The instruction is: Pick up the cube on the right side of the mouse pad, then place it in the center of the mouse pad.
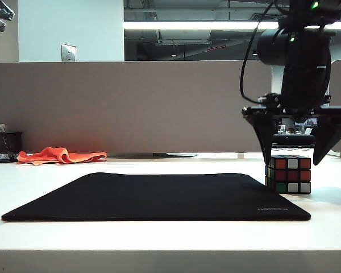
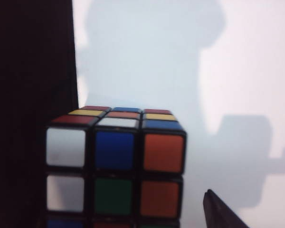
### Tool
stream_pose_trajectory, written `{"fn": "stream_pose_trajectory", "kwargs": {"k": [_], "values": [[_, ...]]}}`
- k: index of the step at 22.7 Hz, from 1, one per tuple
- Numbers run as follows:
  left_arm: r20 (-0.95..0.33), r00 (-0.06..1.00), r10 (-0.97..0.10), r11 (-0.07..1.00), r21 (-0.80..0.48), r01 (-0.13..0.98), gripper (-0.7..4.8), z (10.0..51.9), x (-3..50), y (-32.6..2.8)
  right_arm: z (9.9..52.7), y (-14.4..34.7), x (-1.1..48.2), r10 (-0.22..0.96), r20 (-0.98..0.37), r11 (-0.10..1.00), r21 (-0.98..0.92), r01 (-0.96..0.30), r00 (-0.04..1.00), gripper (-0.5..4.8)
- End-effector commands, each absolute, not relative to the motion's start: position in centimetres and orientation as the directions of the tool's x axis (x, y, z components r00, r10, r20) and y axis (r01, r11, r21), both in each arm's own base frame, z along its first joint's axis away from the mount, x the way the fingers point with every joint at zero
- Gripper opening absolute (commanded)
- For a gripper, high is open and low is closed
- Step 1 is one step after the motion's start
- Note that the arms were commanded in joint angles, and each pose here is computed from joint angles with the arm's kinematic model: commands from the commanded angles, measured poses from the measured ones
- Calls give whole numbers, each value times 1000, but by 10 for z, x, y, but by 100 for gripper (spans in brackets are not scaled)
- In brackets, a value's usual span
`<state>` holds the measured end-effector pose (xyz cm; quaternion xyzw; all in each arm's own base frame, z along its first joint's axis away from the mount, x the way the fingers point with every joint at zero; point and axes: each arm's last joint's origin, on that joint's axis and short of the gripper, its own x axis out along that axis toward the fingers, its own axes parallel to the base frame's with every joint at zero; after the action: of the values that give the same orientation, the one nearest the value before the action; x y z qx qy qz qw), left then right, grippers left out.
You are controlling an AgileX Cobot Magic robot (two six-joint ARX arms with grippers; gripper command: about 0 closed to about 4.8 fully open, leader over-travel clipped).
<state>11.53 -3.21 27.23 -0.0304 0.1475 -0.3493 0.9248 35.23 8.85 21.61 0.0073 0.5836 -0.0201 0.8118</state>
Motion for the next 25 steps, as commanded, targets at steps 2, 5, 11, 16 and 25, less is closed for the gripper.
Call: {"fn": "stream_pose_trajectory", "kwargs": {"k": [2, 5, 11, 16, 25], "values": [[-245, 711, -659, 751, -153, 643, 121, 274, 115, -32, 213, 91, 357, 2, -943, 999, 18, 46, 332, 479], [-246, 711, -659, 751, -153, 643, 121, 274, 115, -32, 214, 91, 358, 21, -939, 998, 37, 42, 343, 479], [-261, 706, -658, 751, -164, 640, 121, 273, 114, -32, 214, 92, 359, 41, -935, 998, 57, 35, 352, 414], [-262, 706, -659, 751, -164, 640, 121, 273, 114, -32, 214, 92, 359, 41, -935, 998, 56, 35, 351, 301], [-261, 706, -659, 751, -164, 640, 121, 273, 114, -32, 219, 91, 357, 12, -931, 1000, 17, 11, 365, 291]]}}
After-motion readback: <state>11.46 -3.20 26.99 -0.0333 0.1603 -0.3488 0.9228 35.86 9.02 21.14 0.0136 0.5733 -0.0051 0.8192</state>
